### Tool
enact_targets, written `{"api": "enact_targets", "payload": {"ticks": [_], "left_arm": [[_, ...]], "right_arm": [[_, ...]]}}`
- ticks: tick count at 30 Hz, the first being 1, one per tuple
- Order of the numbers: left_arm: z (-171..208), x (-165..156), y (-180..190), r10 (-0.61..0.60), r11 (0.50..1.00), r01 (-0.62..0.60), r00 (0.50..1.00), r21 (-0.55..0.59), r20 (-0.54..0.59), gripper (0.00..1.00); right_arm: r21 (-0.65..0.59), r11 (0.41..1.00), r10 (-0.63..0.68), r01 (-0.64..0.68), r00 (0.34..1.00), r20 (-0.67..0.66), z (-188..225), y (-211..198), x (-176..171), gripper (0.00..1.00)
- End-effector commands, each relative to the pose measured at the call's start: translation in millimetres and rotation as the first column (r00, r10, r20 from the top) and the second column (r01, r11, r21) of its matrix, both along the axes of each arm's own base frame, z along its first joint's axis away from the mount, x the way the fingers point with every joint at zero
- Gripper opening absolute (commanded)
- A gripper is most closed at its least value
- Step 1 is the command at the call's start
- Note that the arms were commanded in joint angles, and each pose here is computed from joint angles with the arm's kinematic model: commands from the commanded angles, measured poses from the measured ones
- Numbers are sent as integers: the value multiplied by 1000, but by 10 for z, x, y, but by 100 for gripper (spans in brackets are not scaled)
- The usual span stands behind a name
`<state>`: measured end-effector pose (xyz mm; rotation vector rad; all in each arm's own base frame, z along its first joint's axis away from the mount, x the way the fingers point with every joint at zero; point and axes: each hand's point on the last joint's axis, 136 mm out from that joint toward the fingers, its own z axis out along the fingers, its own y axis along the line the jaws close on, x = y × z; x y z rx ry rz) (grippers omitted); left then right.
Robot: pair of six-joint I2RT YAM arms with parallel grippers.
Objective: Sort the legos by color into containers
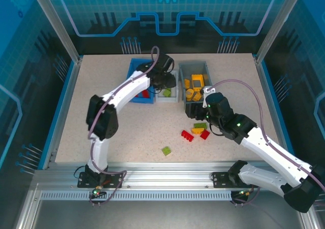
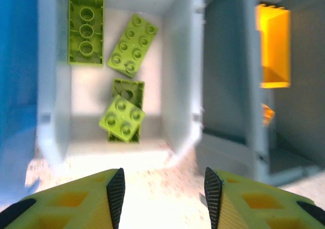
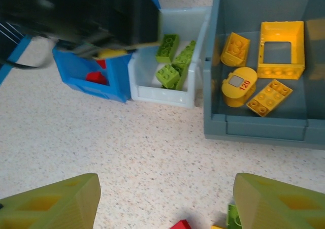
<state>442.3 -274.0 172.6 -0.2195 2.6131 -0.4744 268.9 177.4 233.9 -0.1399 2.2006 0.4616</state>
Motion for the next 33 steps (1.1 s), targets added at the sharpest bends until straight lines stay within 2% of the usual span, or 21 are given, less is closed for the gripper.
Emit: {"api": "enact_targets", "payload": {"ticks": [1,6,10,14,17,22,26,28,33], "left_arm": [[380,-294,9,35,993,-30,999,-111,36,49],[523,-819,108,41,983,-32,998,-183,46,48],[441,-1309,152,39,975,-35,999,-221,16,48],[185,-1783,43,32,962,-51,997,-269,-74,48],[-36,-2042,-49,13,966,-43,993,-254,-119,48],[-212,-2246,-115,-24,973,-2,993,-229,-112,48],[-248,-2280,-89,-41,977,17,993,-213,-107,48],[-210,-2273,-71,-43,977,23,995,-212,-91,48],[-145,-2246,-53,-46,978,32,997,-204,-63,48]], "right_arm": [[-83,995,55,-57,998,-27,-54,-83,-90,71],[-170,975,128,-144,987,-99,-199,-118,-229,69],[-204,965,134,-163,980,-150,-313,-181,-322,67],[-217,969,81,-121,979,-186,-419,-288,-381,65],[-268,962,-14,-51,972,-235,-539,-449,-410,62],[-375,926,-101,-36,935,-340,-805,-567,-432,63],[-433,894,-79,-115,912,-403,-1052,-501,-377,68],[-482,869,-109,-113,906,-408,-1130,-573,-321,69],[-446,893,-171,-62,869,-464,-1361,-613,-157,67]]}}
